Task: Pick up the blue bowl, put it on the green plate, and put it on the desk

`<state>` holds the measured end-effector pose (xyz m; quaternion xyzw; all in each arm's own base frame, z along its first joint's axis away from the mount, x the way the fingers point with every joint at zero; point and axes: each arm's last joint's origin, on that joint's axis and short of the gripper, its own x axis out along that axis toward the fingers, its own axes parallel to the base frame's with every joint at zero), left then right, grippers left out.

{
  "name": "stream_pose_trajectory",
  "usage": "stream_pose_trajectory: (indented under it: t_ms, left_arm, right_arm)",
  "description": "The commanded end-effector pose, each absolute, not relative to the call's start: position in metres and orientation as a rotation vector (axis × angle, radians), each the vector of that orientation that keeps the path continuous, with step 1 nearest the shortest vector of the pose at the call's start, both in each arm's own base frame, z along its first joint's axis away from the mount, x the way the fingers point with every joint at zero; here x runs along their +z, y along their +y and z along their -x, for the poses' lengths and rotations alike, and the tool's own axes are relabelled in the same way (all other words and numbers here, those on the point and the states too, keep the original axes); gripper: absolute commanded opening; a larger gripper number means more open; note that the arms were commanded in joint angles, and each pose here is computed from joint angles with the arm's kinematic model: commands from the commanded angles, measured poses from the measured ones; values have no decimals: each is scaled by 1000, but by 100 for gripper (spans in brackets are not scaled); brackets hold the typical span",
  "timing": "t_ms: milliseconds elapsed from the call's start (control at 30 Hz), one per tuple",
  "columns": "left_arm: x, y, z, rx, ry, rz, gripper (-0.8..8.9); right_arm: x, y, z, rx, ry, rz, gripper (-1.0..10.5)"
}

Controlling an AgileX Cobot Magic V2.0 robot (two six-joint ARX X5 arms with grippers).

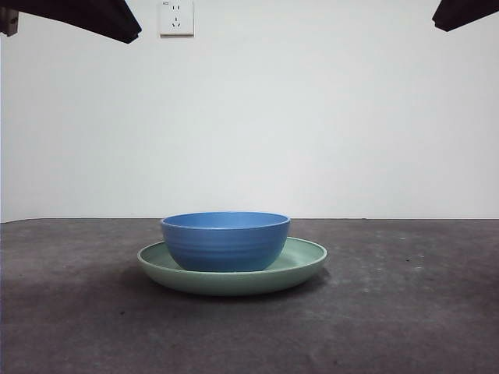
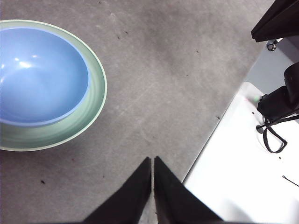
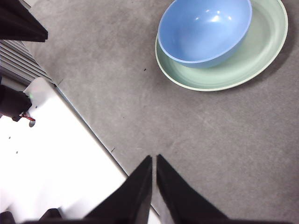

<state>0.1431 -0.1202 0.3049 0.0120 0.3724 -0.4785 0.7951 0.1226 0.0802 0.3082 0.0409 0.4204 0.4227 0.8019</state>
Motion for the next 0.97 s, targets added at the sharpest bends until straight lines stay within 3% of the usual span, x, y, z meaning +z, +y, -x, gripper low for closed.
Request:
stream_pose_trajectory:
  t_ms: [33,333,467,633,767,967]
  left_arm:
    - [307,-122,-144,-1039,788,-31,9]
    - [316,-113,-138,-1025,688,-98,9]
    - [329,-100,-136,-1006,504,-186,9]
    - [349,-65,-135,-754,180,-169,9]
    - [344,-38,-125,-529,-52,-164,9]
    - [306,-14,-104,-259,-186,-170,9]
  right_arm:
    - [313,82,-123,924,875,-75,8]
    - [313,82,-123,924,875,-75,8]
    - [313,82,-123,924,875,-75,8]
    - [313,82,-123,924,874,-75,8]
    - [313,82,-123,924,874,-75,8]
    - [313,82,-123,924,875,-75,8]
